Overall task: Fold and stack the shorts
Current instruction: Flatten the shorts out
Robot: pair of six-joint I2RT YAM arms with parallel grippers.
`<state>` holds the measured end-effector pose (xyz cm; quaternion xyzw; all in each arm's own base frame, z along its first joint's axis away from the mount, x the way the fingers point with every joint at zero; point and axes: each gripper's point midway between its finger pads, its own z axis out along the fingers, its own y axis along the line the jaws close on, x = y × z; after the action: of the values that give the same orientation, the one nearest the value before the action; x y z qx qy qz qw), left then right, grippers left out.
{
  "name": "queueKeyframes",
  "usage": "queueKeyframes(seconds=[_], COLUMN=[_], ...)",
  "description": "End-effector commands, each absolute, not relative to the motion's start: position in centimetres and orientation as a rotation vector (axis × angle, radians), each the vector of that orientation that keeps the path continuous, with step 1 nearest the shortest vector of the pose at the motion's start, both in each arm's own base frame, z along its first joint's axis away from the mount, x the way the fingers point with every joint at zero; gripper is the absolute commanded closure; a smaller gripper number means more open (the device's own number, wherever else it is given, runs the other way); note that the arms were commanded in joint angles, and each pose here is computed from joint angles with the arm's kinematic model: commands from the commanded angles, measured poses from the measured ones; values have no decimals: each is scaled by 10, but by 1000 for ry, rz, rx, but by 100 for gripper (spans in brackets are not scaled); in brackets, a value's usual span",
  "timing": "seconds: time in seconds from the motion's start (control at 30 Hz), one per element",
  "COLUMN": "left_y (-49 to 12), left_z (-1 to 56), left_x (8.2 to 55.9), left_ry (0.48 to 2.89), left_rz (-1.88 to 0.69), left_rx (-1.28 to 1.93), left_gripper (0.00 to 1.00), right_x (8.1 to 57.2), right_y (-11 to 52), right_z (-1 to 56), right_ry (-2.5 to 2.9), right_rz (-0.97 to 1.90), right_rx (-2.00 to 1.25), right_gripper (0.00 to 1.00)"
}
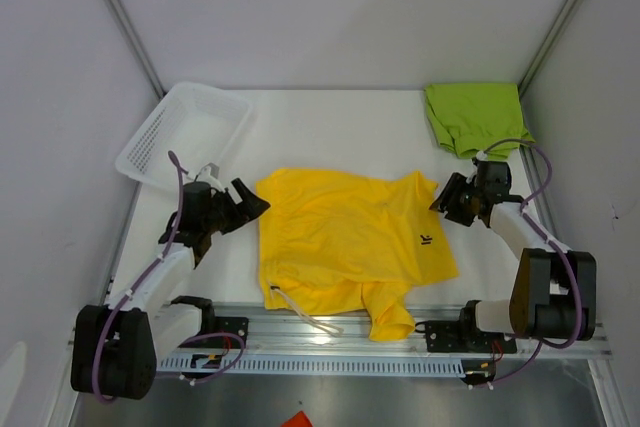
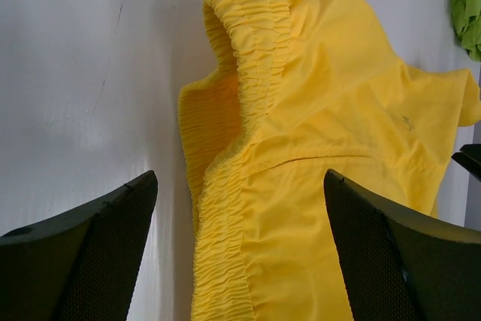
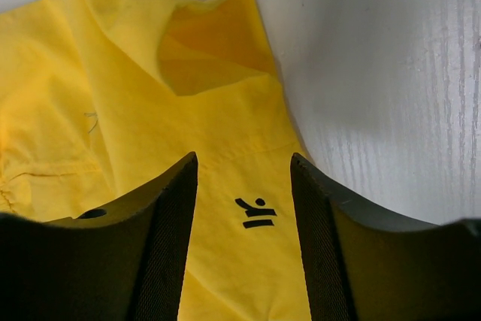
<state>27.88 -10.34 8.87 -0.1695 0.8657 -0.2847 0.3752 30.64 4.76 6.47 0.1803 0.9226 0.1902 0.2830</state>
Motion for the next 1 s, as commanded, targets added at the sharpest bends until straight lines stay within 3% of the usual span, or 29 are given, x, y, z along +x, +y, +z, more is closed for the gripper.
queueKeyframes(seconds=[0.0,0.67,0.77,0.8,0.97], left_y=[-105,-107,-107,-107,-108], left_z=[99,85,84,83,82], left_x=[292,295,294,294,293], left_ry=[2133,2168,2170,2173,2171], left_rz=[-743,-744,-744,-743,-750], left_rx=[-418,-403,-399,-401,-400], left_gripper=[9,17,18,18,19], right_x=[315,308,301,300,291], right_y=[39,50,53,52,44], right_z=[53,16,15,15,14], right_ry=[2452,2531,2570,2576,2607], right_rz=[455,465,434,422,354], right_rx=[534,556,547,549,562], right_gripper=[46,60,53,43,44])
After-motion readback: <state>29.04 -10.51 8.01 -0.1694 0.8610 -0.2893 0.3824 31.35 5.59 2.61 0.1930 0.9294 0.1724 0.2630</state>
